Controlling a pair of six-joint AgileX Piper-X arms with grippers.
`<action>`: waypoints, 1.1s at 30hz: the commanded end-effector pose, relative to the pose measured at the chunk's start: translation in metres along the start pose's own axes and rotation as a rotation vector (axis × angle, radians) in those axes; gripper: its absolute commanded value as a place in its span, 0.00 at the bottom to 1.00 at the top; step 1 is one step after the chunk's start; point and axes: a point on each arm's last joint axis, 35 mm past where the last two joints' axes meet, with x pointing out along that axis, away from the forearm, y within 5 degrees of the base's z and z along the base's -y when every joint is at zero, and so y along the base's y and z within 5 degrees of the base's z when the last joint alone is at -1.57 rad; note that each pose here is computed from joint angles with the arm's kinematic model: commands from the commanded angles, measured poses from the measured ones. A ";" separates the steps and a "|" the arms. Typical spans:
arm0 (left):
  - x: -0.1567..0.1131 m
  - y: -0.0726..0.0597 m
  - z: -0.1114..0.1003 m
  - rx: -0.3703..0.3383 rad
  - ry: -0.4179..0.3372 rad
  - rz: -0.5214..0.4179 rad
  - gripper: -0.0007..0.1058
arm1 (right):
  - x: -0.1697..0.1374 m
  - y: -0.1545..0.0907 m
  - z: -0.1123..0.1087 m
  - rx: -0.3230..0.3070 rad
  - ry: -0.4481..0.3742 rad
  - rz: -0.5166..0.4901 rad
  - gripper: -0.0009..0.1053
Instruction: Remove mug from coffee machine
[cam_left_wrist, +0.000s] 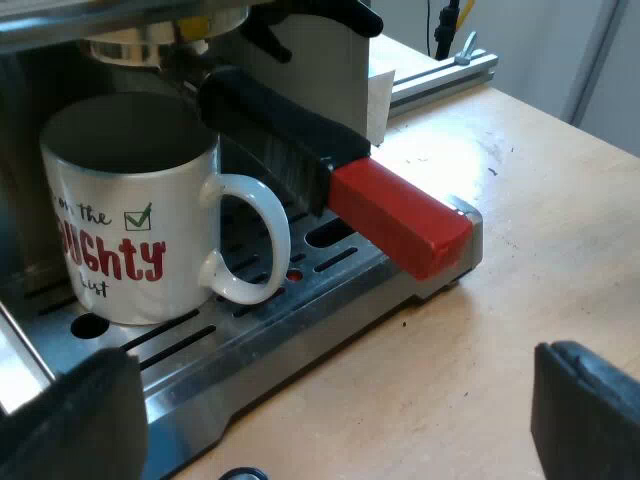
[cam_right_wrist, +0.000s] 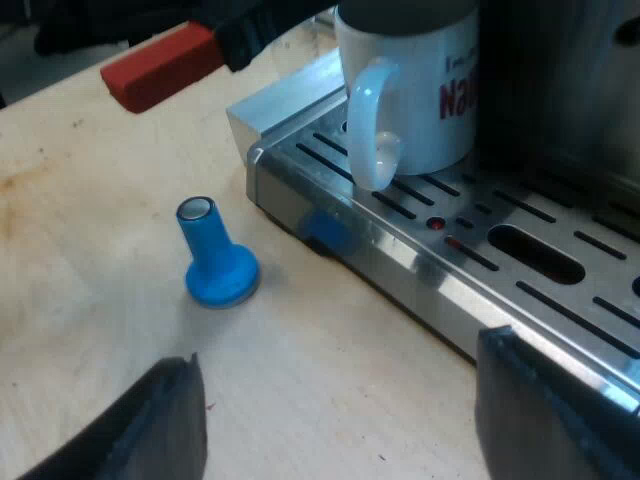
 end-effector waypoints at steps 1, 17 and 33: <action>0.000 -0.002 0.003 0.012 -0.017 -0.018 0.75 | 0.012 0.002 0.005 -0.049 -0.022 -0.049 0.57; 0.000 -0.002 0.003 0.012 -0.017 -0.018 0.75 | 0.091 0.016 -0.003 0.013 0.007 -0.106 0.57; 0.000 -0.002 0.003 0.011 -0.016 -0.018 0.75 | 0.148 0.017 -0.026 0.009 -0.105 -0.133 0.57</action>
